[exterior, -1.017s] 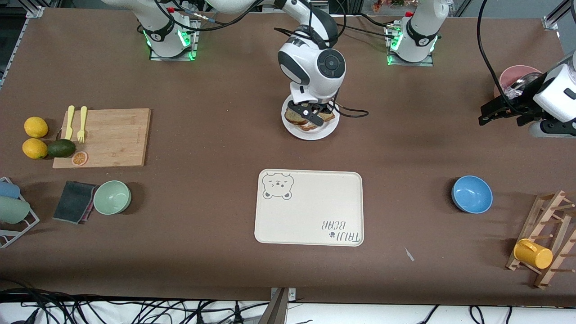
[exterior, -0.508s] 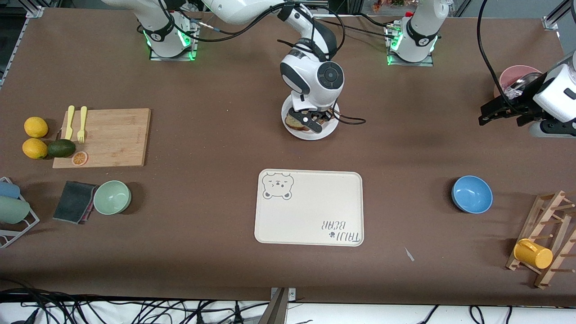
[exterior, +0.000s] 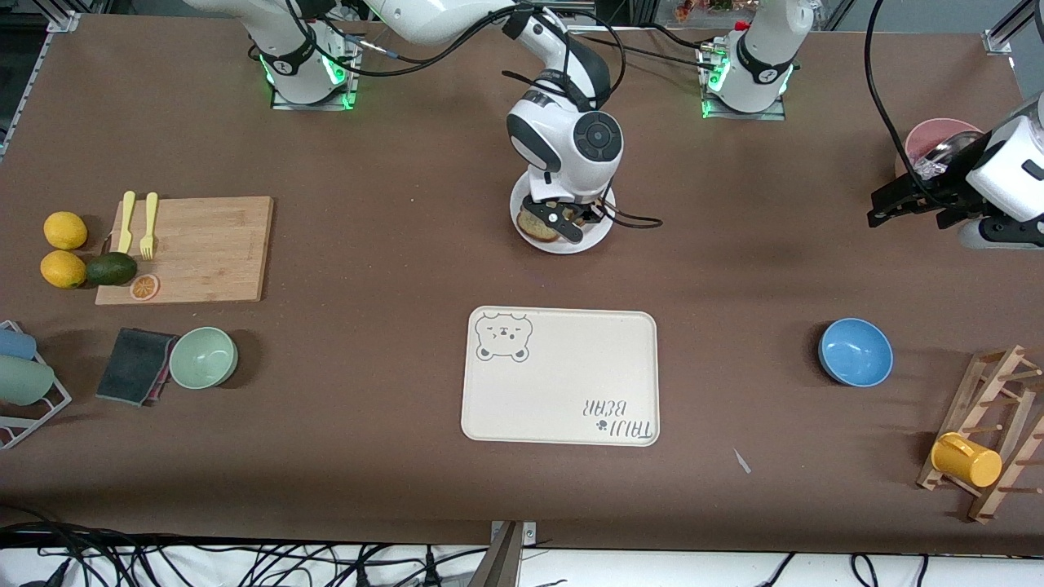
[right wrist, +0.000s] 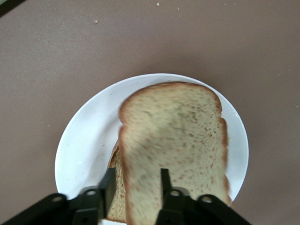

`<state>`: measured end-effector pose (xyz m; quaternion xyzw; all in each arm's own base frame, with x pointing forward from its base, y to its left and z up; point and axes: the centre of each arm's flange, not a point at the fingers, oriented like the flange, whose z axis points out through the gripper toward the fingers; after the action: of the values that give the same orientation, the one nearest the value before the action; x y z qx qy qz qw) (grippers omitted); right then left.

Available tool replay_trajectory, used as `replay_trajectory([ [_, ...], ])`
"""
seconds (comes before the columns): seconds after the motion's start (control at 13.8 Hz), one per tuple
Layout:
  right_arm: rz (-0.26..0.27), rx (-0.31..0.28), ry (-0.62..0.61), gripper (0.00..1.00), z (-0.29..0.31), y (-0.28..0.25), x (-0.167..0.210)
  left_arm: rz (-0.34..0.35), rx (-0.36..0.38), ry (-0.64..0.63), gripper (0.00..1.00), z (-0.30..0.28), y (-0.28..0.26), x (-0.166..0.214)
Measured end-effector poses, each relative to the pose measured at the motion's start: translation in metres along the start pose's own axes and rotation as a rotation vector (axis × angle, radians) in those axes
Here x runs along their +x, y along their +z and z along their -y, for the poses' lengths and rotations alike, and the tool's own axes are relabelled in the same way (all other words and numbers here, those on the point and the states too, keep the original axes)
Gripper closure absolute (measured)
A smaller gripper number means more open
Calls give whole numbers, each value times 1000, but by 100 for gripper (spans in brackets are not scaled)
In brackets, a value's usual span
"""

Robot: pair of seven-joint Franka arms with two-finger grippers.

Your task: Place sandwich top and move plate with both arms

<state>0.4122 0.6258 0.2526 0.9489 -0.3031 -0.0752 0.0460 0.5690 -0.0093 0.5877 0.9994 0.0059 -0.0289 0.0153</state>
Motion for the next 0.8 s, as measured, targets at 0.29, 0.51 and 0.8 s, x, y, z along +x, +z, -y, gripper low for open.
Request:
replay_trajectory([
  [0.29, -1, 26, 18, 11, 1, -19, 8, 0, 0, 0, 0, 0, 0, 0],
  [0.51, 5, 63, 38, 8, -5, -63, 52, 0, 0, 0, 0, 0, 0, 0],
  [0.8, -5, 131, -57, 0, -48, -150, 160, 0, 0, 0, 0, 0, 0, 0],
])
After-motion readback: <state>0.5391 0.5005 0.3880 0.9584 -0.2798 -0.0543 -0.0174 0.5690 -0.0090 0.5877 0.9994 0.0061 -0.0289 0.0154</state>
